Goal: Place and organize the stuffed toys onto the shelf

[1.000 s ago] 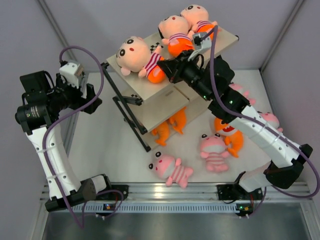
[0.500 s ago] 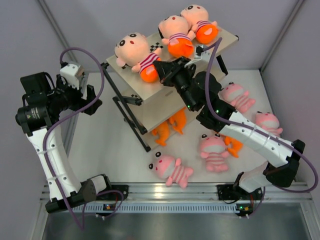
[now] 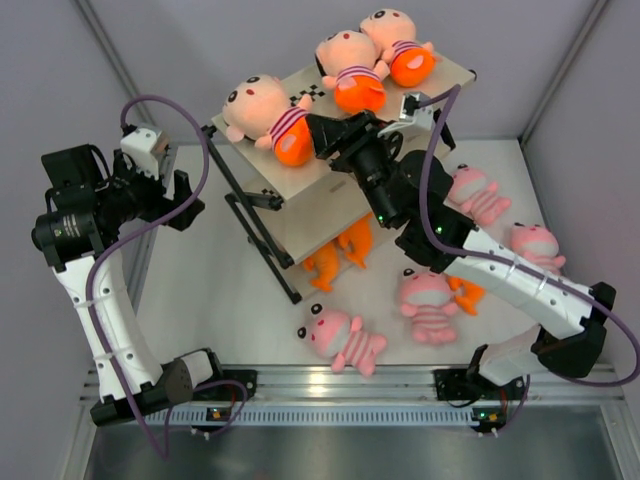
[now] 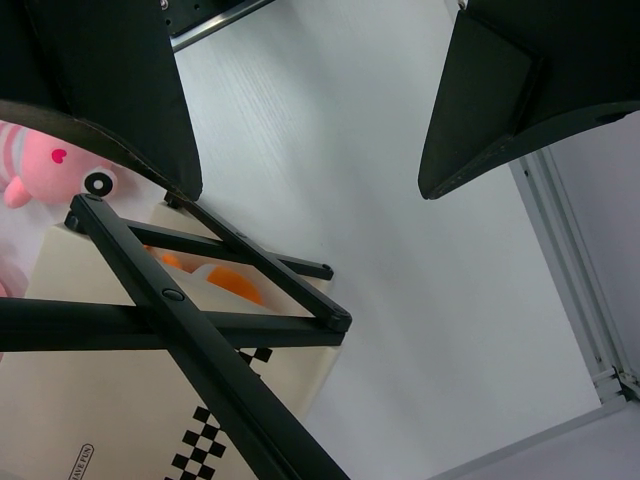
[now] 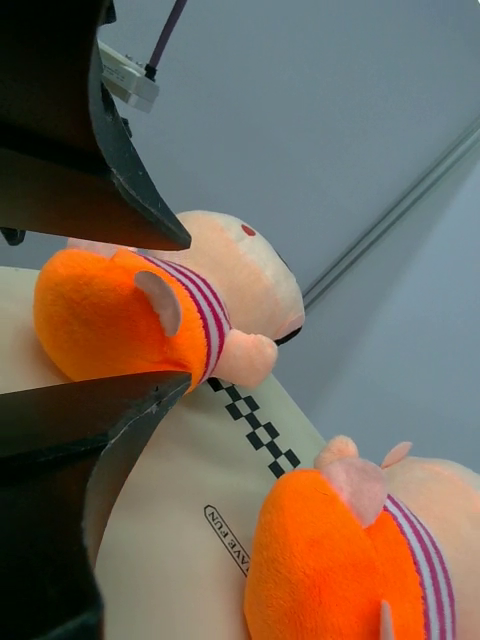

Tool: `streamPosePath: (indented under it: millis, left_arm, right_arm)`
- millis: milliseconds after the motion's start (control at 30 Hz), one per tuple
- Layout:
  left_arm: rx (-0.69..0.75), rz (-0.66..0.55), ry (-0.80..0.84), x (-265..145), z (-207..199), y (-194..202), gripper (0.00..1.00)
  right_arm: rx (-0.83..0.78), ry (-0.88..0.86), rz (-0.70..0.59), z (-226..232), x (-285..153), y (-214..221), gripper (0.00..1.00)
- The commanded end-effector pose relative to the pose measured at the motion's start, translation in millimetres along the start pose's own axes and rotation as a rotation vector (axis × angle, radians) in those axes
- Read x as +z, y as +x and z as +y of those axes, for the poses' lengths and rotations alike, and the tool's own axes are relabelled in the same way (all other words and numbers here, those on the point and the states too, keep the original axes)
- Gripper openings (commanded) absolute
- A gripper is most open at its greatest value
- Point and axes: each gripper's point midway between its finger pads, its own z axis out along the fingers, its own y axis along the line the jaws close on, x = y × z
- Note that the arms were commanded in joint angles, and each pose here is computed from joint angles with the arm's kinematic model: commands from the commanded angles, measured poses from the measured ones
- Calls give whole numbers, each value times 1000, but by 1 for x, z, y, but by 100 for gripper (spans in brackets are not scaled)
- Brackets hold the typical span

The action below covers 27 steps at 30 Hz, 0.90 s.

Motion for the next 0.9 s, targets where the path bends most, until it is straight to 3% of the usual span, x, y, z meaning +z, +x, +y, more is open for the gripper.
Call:
streamPosePath:
  millis: [0, 200, 267, 433, 467, 667, 833, 867]
  left_arm:
    - [52, -46, 5, -2, -2, -10, 96]
    - [52, -45, 7, -2, -2, -9, 96]
    - [52, -42, 3, -2, -2, -8, 96]
    - [53, -23, -18, -1, 3, -3, 96]
    - [50, -14, -21, 0, 3, 0, 96]
    - [35, 10, -18, 6, 6, 9, 96]
    - [31, 51, -49, 9, 14, 20, 96]
    - [24, 75, -65, 11, 18, 28, 96]
  right_arm:
    - [-28, -72, -59, 29, -18, -50, 52]
    - [-176, -17, -70, 20, -35, -83, 56]
    - [-295, 39, -35, 4, -43, -86, 58]
    - [-382, 137, 99, -45, -72, -89, 63]
    - [-414, 191, 172, -69, -82, -79, 63]
    - [-425, 533, 262, -223, -133, -79, 64]
    - [-224, 748, 386, -345, -191, -48, 64]
    - [-177, 813, 363, -369, -207, -54, 64]
